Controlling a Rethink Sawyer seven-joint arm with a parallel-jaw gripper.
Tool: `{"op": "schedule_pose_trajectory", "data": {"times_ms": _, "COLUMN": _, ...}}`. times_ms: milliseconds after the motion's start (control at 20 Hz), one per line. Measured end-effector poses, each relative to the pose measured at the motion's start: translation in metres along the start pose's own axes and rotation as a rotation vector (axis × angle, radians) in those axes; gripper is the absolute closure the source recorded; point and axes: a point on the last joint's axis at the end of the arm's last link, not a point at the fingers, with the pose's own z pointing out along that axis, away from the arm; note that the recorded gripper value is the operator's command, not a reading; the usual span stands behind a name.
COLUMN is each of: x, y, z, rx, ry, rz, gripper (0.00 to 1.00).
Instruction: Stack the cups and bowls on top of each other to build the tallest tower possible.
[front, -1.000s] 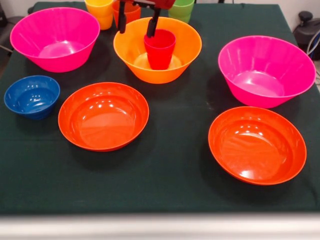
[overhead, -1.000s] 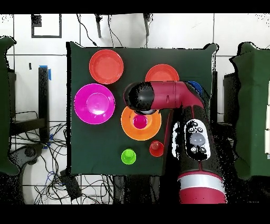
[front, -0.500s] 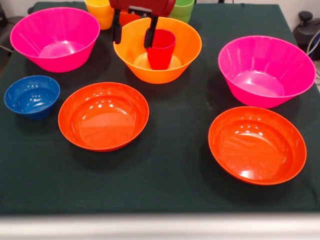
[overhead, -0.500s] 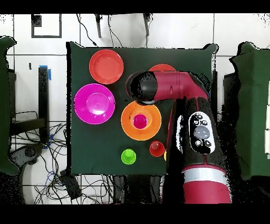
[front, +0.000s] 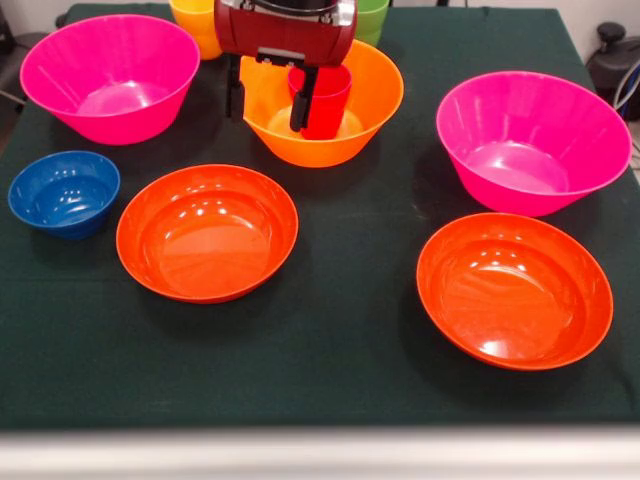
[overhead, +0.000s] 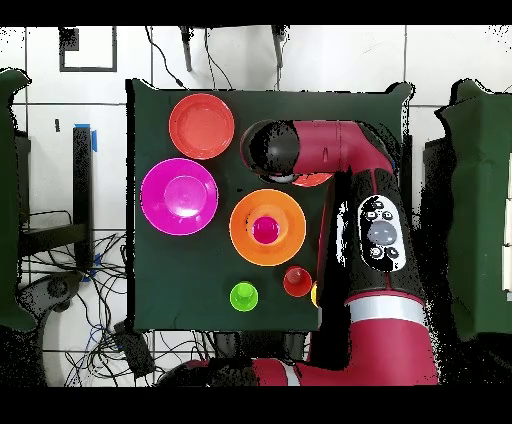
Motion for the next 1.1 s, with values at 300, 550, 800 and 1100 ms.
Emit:
{"op": "schedule_pose_trajectory", "data": {"times_ms": 300, "x": -0.006, "y": 0.001, "z": 0.013, "rx": -0.003, "ry": 0.008, "rz": 0.003, "gripper": 0.0}}
{"op": "schedule_pose_trajectory", "data": {"times_ms": 550, "x": -0.002, "y": 0.007, "z": 0.024, "rx": -0.009, "ry": 0.039, "rz": 0.0, "gripper": 0.0}}
{"op": "schedule_pose_trajectory", "data": {"times_ms": 800, "x": 0.0, "y": 0.017, "z": 0.029, "rx": -0.018, "ry": 0.053, "rz": -0.007, "gripper": 0.0}}
{"op": "schedule_pose_trajectory", "data": {"times_ms": 1100, "x": 0.0, "y": 0.032, "z": 0.028, "rx": -0.025, "ry": 0.053, "rz": -0.02, "gripper": 0.0}}
